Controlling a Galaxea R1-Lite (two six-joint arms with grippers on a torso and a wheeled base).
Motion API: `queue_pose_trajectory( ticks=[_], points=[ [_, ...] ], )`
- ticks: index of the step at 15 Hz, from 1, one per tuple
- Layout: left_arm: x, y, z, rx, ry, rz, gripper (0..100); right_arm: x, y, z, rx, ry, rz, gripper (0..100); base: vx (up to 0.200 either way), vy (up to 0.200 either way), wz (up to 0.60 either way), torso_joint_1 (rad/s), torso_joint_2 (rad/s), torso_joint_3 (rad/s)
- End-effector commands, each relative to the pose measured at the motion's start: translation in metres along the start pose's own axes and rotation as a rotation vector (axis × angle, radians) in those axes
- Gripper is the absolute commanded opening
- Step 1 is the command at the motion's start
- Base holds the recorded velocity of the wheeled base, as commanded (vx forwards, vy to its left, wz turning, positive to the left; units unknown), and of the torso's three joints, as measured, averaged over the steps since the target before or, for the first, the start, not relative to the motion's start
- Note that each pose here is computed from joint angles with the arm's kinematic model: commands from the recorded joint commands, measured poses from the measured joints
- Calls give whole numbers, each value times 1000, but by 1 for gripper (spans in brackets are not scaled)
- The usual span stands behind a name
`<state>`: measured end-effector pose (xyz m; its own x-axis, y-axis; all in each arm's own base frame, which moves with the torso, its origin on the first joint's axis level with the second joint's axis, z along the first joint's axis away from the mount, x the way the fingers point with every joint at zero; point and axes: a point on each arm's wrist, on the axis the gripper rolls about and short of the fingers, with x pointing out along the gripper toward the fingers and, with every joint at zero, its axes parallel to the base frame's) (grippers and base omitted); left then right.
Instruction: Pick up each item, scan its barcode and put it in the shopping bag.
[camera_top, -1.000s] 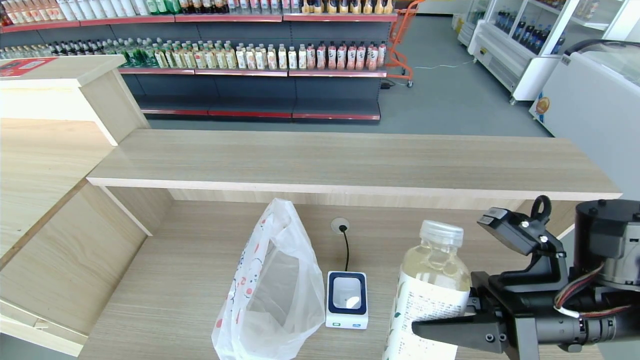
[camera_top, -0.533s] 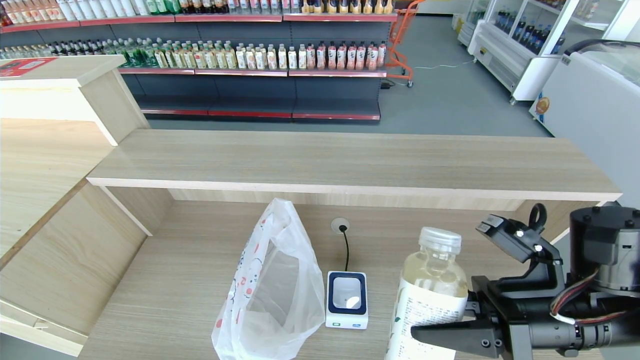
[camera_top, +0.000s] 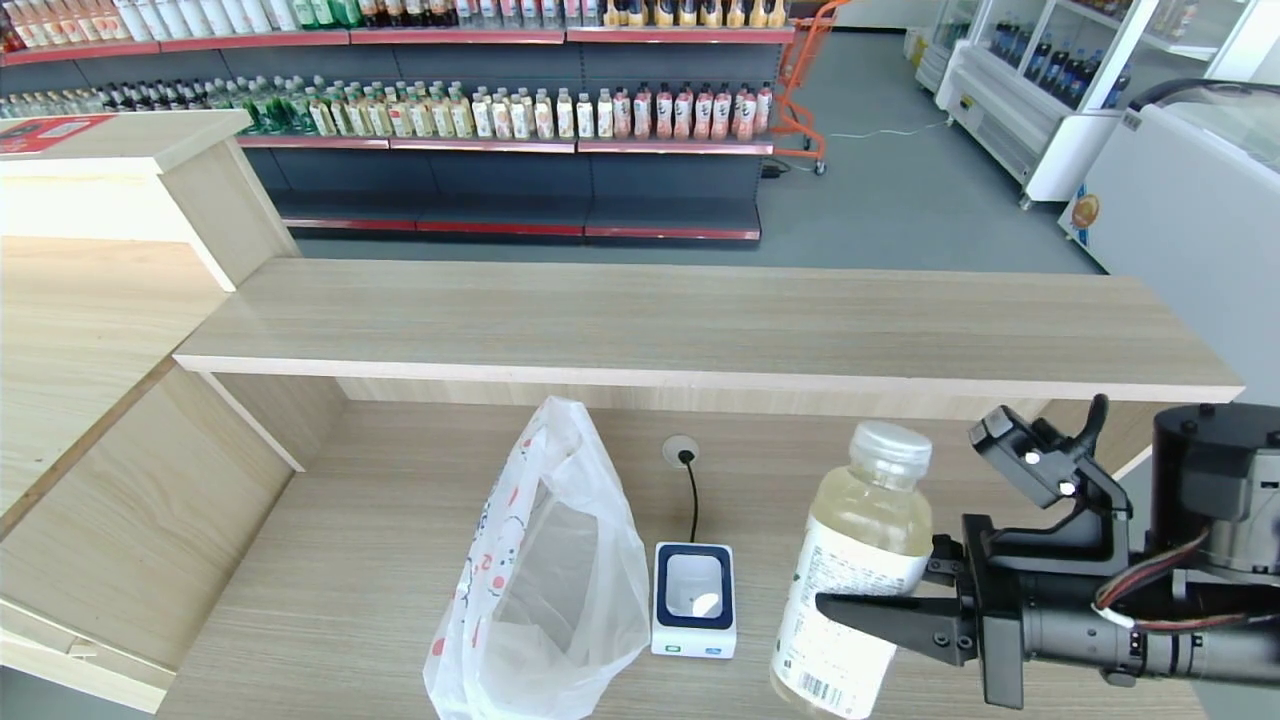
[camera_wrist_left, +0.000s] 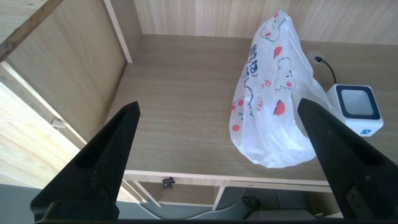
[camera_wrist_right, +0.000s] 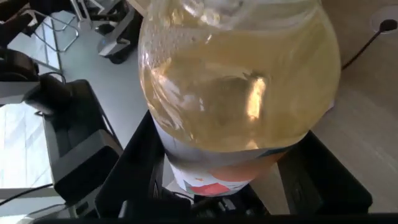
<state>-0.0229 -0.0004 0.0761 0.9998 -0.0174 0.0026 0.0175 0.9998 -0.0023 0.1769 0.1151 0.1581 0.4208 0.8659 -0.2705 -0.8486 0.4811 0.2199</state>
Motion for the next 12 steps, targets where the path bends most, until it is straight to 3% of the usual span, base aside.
queue_pose_trajectory(
  ticks=[1,2,4,6,12],
  points=[
    [0,0,0,-1,1,1,100,-16,6,0,-47,-40,-74,0,0,0,0,0,0,0],
    [0,0,0,-1,-1,1,100,-20,4,-1,-54,-43,-113,0,0,0,0,0,0,0],
    [0,0,0,-1,-1,1,100,-32,-23,0,-326,-13,-318,0,0,0,0,0,0,0],
    [0,0,0,-1,-1,1,100,-39,-40,6,-532,15,-378,0,0,0,0,0,0,0],
    [0,0,0,-1,-1,1,100,-46,-39,2,-834,-30,-469,0,0,0,0,0,0,0]
  ],
)
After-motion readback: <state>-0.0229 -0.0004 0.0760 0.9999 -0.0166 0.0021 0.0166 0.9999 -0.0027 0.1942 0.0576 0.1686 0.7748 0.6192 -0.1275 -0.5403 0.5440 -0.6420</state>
